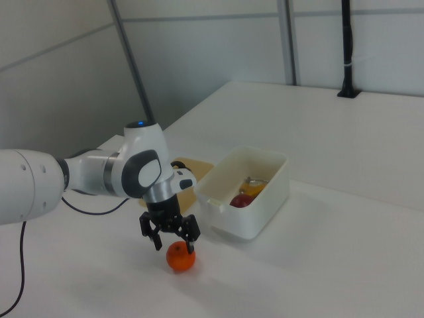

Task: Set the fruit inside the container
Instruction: 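Release the apple and move the gripper down onto the orange tangerine, then close the gripper on the tangerine and lift it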

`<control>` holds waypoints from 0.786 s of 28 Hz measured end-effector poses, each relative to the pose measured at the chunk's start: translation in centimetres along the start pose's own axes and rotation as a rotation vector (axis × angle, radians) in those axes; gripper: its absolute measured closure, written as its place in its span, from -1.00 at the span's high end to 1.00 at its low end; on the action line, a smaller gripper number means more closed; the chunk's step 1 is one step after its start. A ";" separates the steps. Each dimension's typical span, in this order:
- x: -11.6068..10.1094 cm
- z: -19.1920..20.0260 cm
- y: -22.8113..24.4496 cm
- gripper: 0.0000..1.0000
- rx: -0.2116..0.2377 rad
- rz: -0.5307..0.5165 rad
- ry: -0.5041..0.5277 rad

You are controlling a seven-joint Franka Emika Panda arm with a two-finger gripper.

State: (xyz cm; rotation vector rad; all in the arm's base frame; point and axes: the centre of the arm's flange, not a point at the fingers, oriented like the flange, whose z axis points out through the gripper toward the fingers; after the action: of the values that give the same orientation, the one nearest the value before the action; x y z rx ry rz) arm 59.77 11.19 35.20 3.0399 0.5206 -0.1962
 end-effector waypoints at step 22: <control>1.9 -1.7 1.8 0.60 -0.011 0.055 0.136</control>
State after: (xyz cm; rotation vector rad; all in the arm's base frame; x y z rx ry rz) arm 62.33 10.19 36.69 3.0670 0.4439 0.0155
